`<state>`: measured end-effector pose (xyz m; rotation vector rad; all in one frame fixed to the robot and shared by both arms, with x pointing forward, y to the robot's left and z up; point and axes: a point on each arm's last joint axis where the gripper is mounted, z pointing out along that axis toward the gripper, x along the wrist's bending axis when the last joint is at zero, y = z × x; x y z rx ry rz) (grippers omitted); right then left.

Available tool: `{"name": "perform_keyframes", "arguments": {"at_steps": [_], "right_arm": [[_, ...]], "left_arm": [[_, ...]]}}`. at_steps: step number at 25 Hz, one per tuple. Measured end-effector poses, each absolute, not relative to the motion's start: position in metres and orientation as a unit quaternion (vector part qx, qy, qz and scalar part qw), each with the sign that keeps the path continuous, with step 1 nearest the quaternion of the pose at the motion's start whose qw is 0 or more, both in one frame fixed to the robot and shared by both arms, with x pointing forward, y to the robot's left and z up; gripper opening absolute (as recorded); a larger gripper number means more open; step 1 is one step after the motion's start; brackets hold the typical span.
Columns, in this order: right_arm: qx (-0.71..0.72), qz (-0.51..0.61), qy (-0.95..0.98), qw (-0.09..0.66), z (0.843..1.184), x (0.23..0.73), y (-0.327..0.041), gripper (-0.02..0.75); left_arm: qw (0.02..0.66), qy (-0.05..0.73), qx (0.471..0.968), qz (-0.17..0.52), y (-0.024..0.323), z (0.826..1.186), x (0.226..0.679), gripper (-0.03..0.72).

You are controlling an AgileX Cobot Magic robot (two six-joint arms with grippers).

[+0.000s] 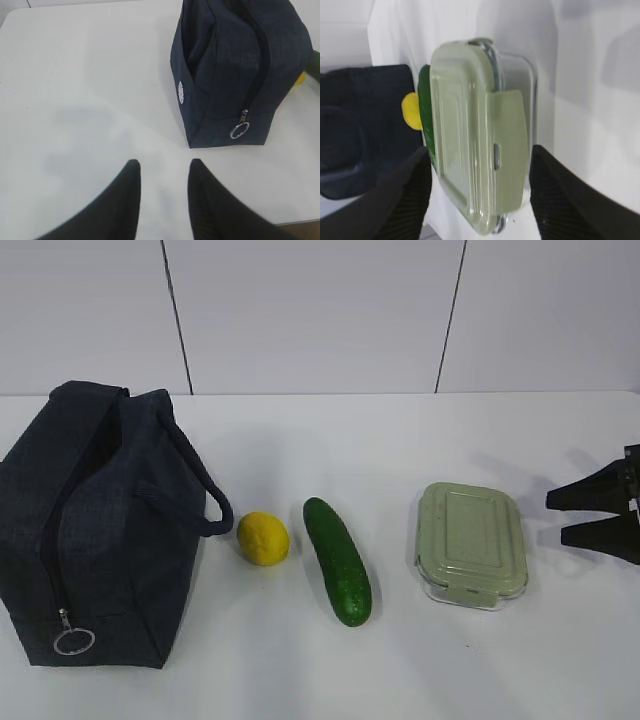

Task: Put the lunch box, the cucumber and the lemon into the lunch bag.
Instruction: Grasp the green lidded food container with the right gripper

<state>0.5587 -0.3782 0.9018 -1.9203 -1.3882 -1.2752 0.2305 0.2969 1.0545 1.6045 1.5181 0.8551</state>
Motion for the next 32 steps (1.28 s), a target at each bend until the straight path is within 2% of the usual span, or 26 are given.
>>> {"name": "perform_keyframes", "arguments": {"at_steps": [6, 13, 20, 26, 32], "right_arm": [[-0.698, -0.462, -0.495, 0.234, 0.888, 0.563, -0.375, 0.472], [-0.669, -0.463, -0.531, 0.237, 0.887, 0.568, -0.354, 0.51], [-0.669, -0.463, -0.529, 0.239, 0.883, 0.568, -0.353, 0.524], [-0.672, -0.457, -0.527, 0.248, 0.876, 0.568, -0.353, 0.58], [-0.676, -0.461, -0.518, 0.249, 0.874, 0.569, -0.353, 0.587]], "left_arm": [[0.377, 0.594, 0.627, 0.334, 0.297, 1.054, 0.23, 0.239], [0.377, 0.594, 0.627, 0.334, 0.297, 1.054, 0.23, 0.239], [0.377, 0.594, 0.627, 0.334, 0.297, 1.054, 0.23, 0.239], [0.377, 0.594, 0.627, 0.334, 0.297, 1.054, 0.23, 0.239], [0.377, 0.594, 0.627, 0.334, 0.297, 1.054, 0.23, 0.239]]}}
